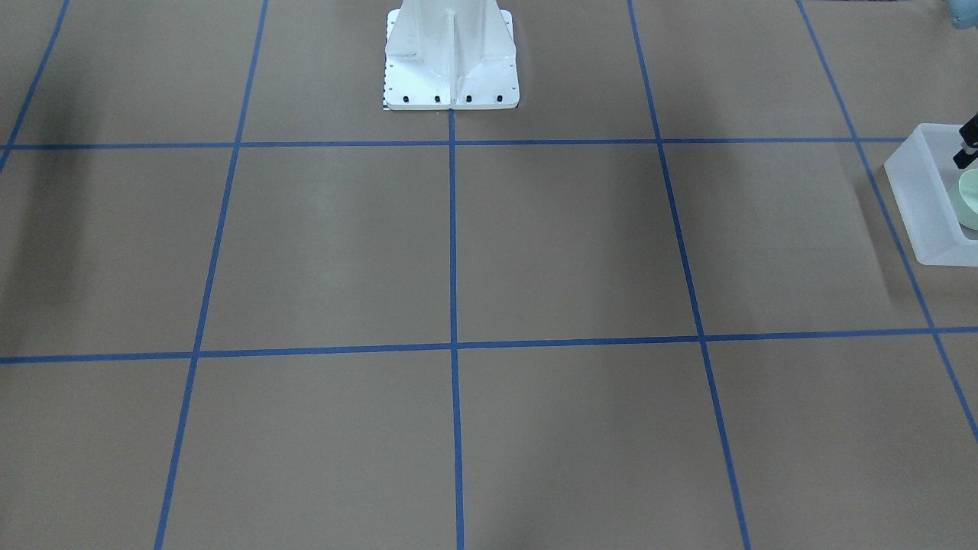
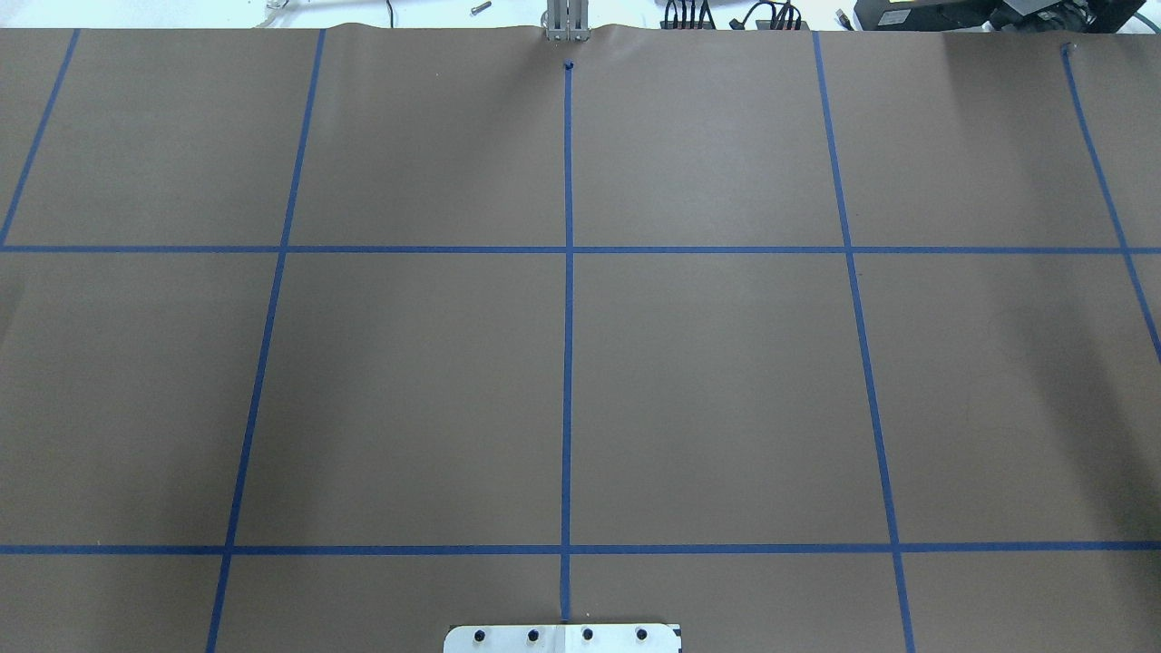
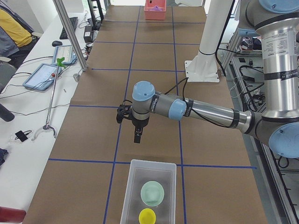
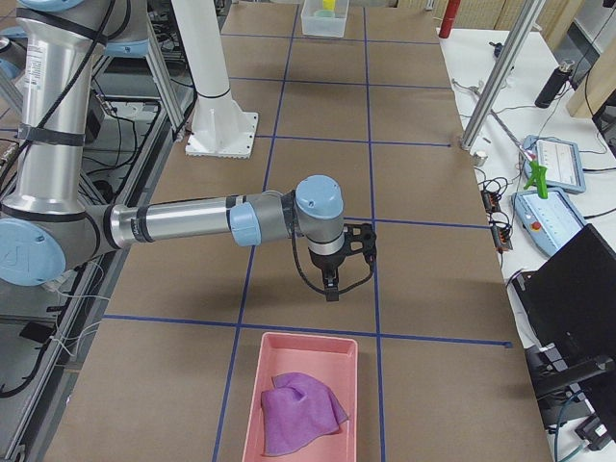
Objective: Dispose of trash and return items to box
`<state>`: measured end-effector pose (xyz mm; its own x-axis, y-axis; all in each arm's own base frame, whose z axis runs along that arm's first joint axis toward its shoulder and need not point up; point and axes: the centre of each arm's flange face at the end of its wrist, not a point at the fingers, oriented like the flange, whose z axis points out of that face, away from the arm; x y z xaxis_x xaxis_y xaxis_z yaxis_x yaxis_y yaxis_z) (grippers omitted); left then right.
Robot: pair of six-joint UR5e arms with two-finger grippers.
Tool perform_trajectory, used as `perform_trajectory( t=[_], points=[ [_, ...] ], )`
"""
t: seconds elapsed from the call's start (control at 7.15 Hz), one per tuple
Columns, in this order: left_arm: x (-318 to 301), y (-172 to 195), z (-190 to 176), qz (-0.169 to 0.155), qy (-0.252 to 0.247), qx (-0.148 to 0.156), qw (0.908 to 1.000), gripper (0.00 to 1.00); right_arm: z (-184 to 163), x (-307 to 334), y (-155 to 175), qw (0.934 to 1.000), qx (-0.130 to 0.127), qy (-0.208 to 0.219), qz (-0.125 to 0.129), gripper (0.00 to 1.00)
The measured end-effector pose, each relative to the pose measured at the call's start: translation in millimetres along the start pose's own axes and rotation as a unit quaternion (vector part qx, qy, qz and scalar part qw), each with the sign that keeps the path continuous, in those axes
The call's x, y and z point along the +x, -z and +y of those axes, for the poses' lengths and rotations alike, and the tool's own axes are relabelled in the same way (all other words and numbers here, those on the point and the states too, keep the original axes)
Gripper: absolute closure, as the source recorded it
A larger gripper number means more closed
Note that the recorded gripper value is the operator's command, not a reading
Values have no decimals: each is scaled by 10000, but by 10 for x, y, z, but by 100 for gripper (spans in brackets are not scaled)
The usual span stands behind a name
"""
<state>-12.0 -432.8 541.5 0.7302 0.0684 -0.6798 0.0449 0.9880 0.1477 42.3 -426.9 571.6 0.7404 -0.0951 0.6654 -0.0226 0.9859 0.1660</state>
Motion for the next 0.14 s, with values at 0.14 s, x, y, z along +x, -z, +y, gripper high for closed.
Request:
perform_trajectory(
  t=[0.14],
  points=[
    [17,21,-1,6,-11,20,10000,2,5,2,-3,10000,-5,-3,-3,0]
  ],
)
